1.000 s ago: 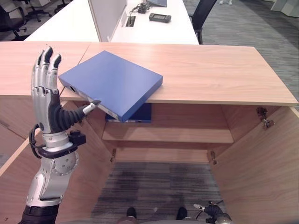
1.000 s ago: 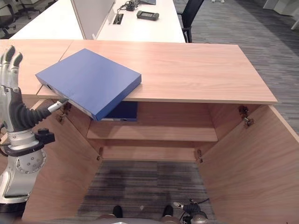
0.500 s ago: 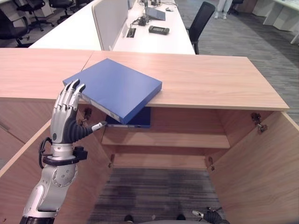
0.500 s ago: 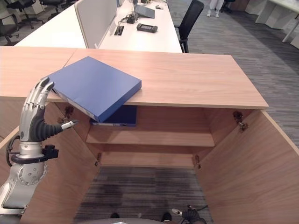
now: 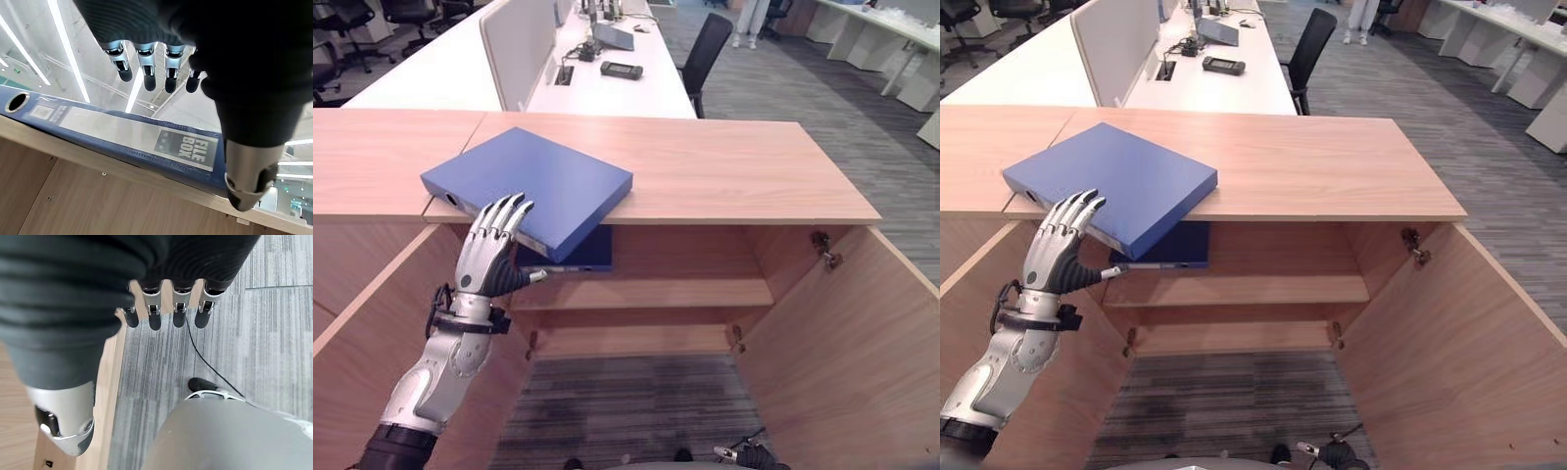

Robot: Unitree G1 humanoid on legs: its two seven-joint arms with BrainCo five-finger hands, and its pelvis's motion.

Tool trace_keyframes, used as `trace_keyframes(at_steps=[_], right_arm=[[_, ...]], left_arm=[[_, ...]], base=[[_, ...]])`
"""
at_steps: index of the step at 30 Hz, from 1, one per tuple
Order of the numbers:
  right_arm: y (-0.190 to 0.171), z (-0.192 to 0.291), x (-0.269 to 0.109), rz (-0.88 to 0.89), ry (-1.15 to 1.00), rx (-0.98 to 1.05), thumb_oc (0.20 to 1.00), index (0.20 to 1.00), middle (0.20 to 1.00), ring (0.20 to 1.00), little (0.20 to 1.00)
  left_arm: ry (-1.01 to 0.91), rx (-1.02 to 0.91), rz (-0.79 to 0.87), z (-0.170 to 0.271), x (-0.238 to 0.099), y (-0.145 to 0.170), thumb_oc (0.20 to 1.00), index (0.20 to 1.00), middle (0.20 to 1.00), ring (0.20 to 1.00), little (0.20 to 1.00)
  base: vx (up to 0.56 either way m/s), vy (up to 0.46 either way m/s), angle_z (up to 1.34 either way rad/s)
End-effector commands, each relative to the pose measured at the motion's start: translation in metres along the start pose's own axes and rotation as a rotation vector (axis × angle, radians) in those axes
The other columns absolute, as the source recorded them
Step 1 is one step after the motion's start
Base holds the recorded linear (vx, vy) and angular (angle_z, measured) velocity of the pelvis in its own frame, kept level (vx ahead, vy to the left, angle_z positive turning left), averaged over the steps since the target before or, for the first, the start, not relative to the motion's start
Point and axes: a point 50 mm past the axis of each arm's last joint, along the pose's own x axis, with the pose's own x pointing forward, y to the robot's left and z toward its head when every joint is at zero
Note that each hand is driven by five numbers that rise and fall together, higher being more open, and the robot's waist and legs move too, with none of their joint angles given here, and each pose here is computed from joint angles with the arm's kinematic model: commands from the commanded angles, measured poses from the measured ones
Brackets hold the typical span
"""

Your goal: Put the empty folder in the office cabinet

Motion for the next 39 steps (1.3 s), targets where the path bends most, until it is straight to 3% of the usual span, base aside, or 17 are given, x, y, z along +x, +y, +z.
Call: trace_keyframes(at_steps=[1,13,39], right_arm=[[0.009,0.036,0.003,0.033,-0.119,-0.020,1.000,1.000,1.000,1.000,1.000],[0.009,0.036,0.003,0.048,-0.130,-0.053,1.000,1.000,1.000,1.000,1.000],[-0.001,0.031,0.003,0.032,-0.110,-0.081,1.000,1.000,1.000,1.000,1.000]], left_arm=[[-0.115,0.156,0.084,0.003,0.029,0.022,1.000,1.000,1.000,1.000,1.000],[-0.151,0.378,0.040,-0.010,0.047,0.027,1.000,1.000,1.000,1.000,1.000],[-0.042,0.590,-0.127,-0.051,0.051,0.010,1.000,1.000,1.000,1.000,1.000]], base=[[0.00,0.005,-0.07],[0.01,0.005,-0.08],[0.00,0.000,-0.02]])
